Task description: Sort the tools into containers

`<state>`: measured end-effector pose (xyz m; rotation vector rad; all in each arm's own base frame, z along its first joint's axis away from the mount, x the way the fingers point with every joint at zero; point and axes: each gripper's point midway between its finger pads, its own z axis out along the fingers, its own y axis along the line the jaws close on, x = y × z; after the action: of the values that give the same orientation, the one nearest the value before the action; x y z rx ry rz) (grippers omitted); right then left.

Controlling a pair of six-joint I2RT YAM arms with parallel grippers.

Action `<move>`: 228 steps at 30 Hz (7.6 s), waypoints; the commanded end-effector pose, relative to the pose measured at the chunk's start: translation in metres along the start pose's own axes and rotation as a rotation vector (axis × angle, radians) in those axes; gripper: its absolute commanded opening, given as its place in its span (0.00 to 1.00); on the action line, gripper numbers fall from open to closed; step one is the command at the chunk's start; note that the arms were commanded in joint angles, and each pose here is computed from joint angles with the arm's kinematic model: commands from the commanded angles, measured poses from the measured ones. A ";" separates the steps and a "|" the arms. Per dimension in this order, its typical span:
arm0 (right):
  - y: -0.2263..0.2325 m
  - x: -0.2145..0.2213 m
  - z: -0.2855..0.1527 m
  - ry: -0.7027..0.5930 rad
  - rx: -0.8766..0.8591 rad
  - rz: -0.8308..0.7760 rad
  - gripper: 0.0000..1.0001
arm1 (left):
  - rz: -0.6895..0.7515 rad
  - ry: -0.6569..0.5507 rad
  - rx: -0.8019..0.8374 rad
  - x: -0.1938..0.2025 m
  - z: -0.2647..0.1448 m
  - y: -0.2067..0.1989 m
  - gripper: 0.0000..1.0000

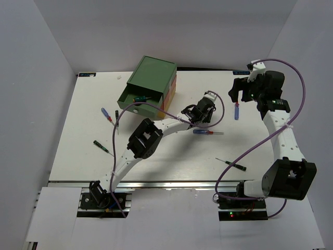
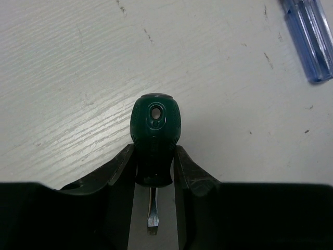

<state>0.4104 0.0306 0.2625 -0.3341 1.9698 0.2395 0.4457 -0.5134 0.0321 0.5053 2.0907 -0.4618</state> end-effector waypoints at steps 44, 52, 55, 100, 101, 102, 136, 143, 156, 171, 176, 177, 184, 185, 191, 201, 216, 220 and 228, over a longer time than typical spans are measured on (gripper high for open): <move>0.065 0.021 0.006 0.018 -0.314 -0.008 0.79 | -1.038 -0.378 -0.242 -0.117 -0.348 0.232 0.05; 0.066 0.021 0.005 0.014 -0.313 -0.009 0.79 | -1.105 -0.293 -0.278 -0.117 -0.327 0.239 0.27; 0.066 0.021 0.005 0.016 -0.313 -0.007 0.79 | -1.109 -0.290 -0.275 -0.119 -0.325 0.239 0.40; 0.324 -0.084 0.074 -0.203 -0.769 -0.501 0.61 | -0.947 -0.383 -0.054 -0.004 -0.401 0.208 0.25; 0.324 -0.086 0.075 -0.205 -0.758 -0.495 0.58 | -0.947 -0.387 -0.041 -0.005 -0.398 0.208 0.25; 0.326 -0.086 0.076 -0.203 -0.754 -0.481 0.56 | -0.955 -0.364 -0.049 0.003 -0.389 0.212 0.25; 0.311 -0.096 0.068 -0.240 -0.653 -0.462 0.35 | -0.926 -0.329 0.075 -0.072 -0.307 0.252 0.21; 0.309 -0.095 0.064 -0.239 -0.647 -0.461 0.36 | -0.925 -0.313 0.072 -0.084 -0.284 0.266 0.21; 0.284 -0.089 0.049 -0.231 -0.625 -0.456 0.38 | -0.914 -0.298 0.116 -0.107 -0.259 0.275 0.22; 0.224 -0.063 0.023 -0.166 -0.660 -0.406 0.50 | -0.895 -0.285 0.128 -0.107 -0.265 0.273 0.39; 0.196 -0.029 0.015 -0.076 -0.782 -0.307 0.67 | -0.898 -0.272 0.093 -0.075 -0.282 0.270 0.58; 0.188 -0.024 0.014 -0.076 -0.797 -0.301 0.67 | -0.892 -0.279 0.107 -0.074 -0.286 0.268 0.59; 0.163 0.005 0.010 -0.036 -0.803 -0.241 0.66 | -0.893 -0.180 0.211 -0.046 -0.263 0.258 0.65; 0.162 0.006 0.009 -0.037 -0.800 -0.240 0.66 | -0.909 -0.177 0.223 -0.045 -0.260 0.259 0.63; 0.154 0.011 0.008 -0.038 -0.779 -0.240 0.64 | -0.913 -0.155 0.298 -0.044 -0.234 0.261 0.55; 0.145 0.016 0.011 -0.026 -0.766 -0.226 0.64 | -0.893 -0.165 0.332 -0.056 -0.219 0.266 0.54; 0.141 0.018 0.013 -0.020 -0.753 -0.222 0.64 | -0.938 -0.138 0.330 -0.049 -0.201 0.277 0.49; 0.140 0.019 0.013 -0.018 -0.751 -0.218 0.64 | -0.935 -0.136 0.334 -0.049 -0.198 0.278 0.49; 0.140 0.017 0.013 -0.022 -0.750 -0.219 0.64 | -0.942 -0.129 0.330 -0.044 -0.198 0.280 0.35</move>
<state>0.3716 0.1648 0.2348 -1.0005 1.7768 0.8360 0.4697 -0.1902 0.1281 -0.3828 2.0566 -1.3717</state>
